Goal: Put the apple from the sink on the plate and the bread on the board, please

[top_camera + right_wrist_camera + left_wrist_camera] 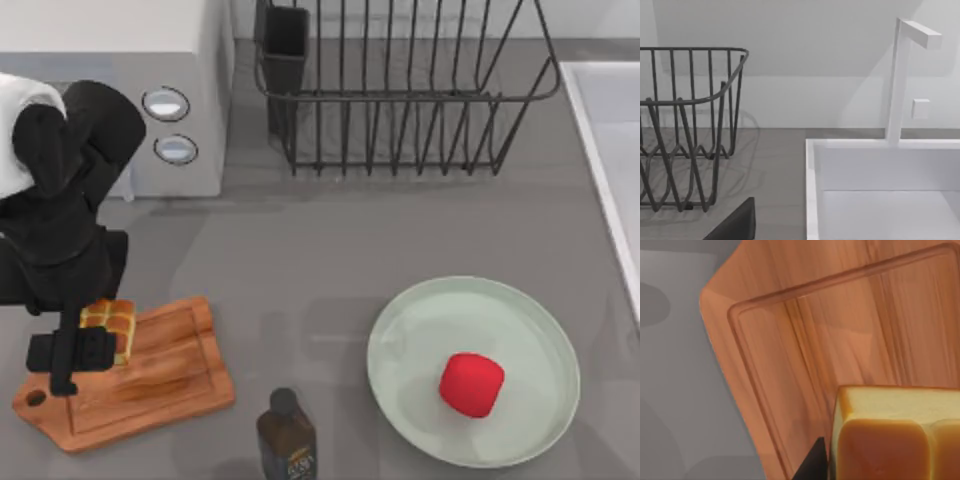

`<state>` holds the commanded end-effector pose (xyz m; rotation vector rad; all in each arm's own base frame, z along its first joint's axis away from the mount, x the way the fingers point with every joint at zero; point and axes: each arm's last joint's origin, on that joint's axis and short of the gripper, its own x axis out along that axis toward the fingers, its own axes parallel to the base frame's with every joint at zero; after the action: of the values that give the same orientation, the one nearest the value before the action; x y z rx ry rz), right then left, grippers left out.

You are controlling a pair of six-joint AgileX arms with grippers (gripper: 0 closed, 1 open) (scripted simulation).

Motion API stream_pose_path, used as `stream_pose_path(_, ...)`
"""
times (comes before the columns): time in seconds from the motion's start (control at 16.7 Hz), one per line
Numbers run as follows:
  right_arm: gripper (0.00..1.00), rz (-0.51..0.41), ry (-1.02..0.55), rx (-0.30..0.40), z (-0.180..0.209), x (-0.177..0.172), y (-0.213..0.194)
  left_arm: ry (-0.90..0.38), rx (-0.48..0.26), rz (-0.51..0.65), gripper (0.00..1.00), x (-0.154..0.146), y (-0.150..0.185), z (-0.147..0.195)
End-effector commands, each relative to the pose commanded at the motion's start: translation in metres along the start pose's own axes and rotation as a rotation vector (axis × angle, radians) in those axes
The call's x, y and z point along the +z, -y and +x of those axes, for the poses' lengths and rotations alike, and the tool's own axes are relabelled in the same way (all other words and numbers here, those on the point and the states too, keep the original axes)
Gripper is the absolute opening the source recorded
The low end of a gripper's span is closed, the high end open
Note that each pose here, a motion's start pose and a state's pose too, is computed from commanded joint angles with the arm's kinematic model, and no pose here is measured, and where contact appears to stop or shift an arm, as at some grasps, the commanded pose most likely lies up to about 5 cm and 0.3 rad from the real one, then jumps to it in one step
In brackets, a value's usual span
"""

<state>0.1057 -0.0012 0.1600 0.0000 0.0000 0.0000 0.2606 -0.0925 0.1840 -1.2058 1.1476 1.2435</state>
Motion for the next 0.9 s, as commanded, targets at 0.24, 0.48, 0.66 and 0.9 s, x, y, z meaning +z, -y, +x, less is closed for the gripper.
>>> stream_pose_path(0.24, 1.0, 0.0, 0.0, 0.0, 0.0, 0.0, 0.0, -0.002, -0.005, -0.001, 0.0, 0.001, 0.001, 0.002)
stream_pose_path(0.48, 1.0, 0.0, 0.0, 0.0, 0.0, 0.0, 0.0, -0.002, -0.004, 0.0, 0.0, 0.0, 0.001, 0.014)
stream_pose_path(0.66, 1.0, 0.0, 0.0, 0.0, 0.0, 0.0, 0.0, -0.002, -0.004, 0.0, 0.0, 0.0, 0.001, 0.021)
stream_pose_path(0.9, 1.0, 0.0, 0.0, 0.0, 0.0, 0.0, 0.0, -0.002, -0.005, 0.001, 0.0, -0.001, 0.001, 0.031)
